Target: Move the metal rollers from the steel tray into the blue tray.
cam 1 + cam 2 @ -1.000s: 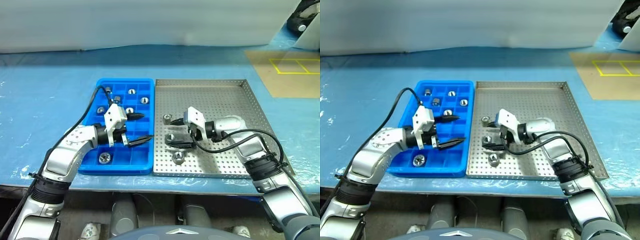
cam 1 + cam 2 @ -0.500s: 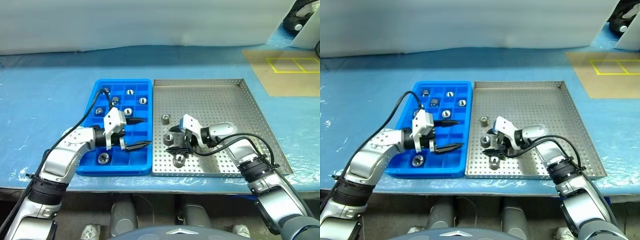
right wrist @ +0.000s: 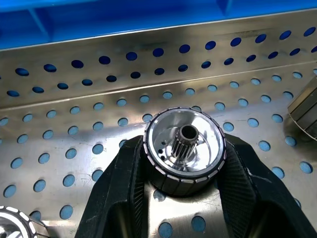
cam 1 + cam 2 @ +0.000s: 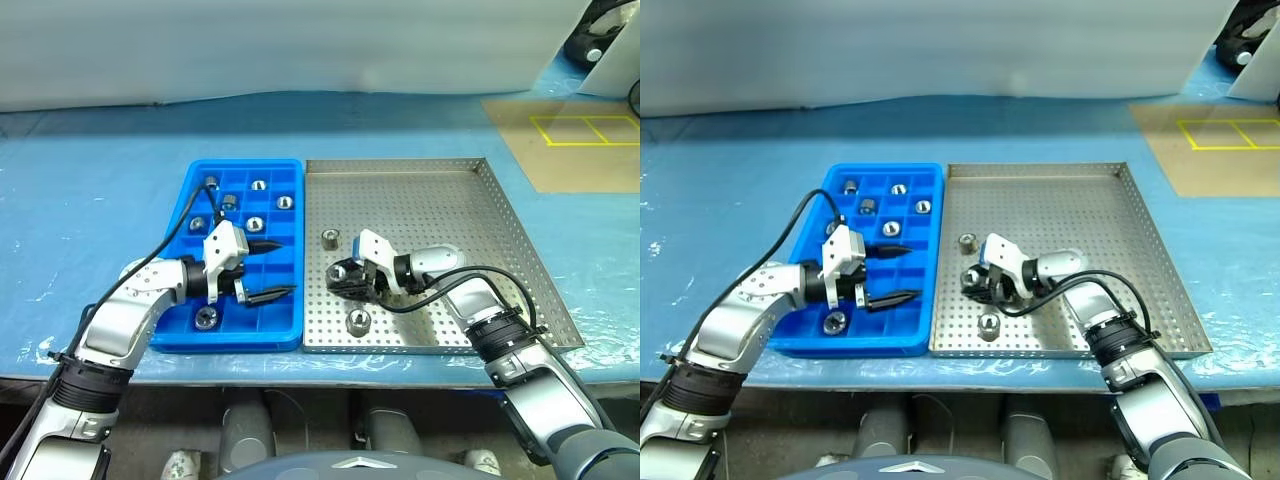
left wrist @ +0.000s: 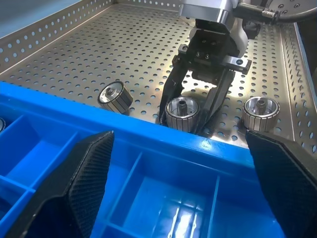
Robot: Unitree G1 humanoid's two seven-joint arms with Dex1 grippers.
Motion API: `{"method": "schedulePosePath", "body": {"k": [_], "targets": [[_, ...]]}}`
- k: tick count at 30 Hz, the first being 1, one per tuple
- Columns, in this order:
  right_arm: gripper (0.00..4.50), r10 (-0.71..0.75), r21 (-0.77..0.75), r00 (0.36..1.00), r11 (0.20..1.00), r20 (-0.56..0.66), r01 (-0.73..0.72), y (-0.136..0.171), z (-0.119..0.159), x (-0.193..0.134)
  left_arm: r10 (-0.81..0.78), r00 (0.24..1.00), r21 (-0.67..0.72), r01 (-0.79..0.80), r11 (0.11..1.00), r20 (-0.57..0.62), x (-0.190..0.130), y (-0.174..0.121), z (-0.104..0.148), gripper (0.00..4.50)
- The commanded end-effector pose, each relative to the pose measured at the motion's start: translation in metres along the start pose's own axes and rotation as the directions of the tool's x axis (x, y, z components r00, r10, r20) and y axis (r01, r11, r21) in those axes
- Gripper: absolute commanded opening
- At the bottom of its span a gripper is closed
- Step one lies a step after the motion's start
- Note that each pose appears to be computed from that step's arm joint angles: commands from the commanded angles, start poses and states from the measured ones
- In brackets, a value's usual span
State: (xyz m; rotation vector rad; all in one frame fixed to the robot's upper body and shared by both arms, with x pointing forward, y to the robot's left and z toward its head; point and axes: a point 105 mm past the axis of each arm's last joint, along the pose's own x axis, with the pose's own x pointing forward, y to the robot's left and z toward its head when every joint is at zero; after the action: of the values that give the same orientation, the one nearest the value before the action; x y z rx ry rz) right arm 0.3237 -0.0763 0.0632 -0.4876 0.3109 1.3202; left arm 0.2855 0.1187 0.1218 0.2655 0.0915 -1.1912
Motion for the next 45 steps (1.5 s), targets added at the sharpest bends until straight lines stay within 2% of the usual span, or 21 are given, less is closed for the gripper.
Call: {"method": "schedulePosePath", "body": {"k": [1, 7, 10, 14, 17, 23, 34, 43, 45], "targets": [[1.68, 0.001, -0.006, 1.0, 1.0, -0.011, -0.001, -0.001, -0.003, -0.002, 0.014, 1.0, 0.039, -0.014, 0.999, 0.02, -0.006, 0.003, 0.008, 4.5], [1.68, -0.078, -0.009, 0.997, 0.997, 0.018, 0.079, -0.018, 0.009, -0.005, 0.035, 0.999, 0.053, -0.037, 0.998, 0.033, -0.016, 0.007, 0.013, 4.5], [1.68, -0.067, -0.036, 0.996, 0.997, 0.065, 0.069, -0.023, 0.029, -0.011, 0.08, 0.996, 0.072, -0.083, 0.994, 0.037, -0.029, 0.014, 0.02, 4.5], [1.68, -0.014, -0.14, 0.988, 0.99, 0.151, 0.036, -0.022, 0.071, -0.013, 0.149, 0.988, 0.09, -0.151, 0.984, 0.03, -0.049, 0.024, 0.028, 4.5], [1.68, 0.025, -0.198, 0.981, 0.98, 0.193, 0.014, -0.02, 0.094, -0.005, 0.2, 0.98, 0.104, -0.2, 0.974, 0.009, -0.063, 0.03, 0.027, 4.5], [1.68, 0.137, -0.281, 0.966, 0.957, 0.221, -0.071, -0.011, 0.119, 0.028, 0.303, 0.953, 0.121, -0.298, 0.947, -0.017, -0.088, 0.036, 0.028, 4.5], [1.68, 0.277, -0.28, 0.938, 0.936, 0.208, -0.214, 0.009, 0.124, 0.076, 0.358, 0.932, 0.087, -0.353, 0.932, -0.049, -0.099, 0.014, 0.019, 4.5], [1.68, 0.313, -0.278, 0.93, 0.926, 0.192, -0.254, 0.019, 0.117, 0.093, 0.369, 0.928, 0.078, -0.365, 0.928, -0.054, -0.099, 0.01, 0.02, 4.5], [2.43, 0.307, -0.265, 0.93, 0.931, 0.202, -0.25, 0.019, 0.117, 0.094, 0.368, 0.928, 0.078, -0.363, 0.928, -0.055, -0.098, 0.01, 0.019, 4.5]]}}
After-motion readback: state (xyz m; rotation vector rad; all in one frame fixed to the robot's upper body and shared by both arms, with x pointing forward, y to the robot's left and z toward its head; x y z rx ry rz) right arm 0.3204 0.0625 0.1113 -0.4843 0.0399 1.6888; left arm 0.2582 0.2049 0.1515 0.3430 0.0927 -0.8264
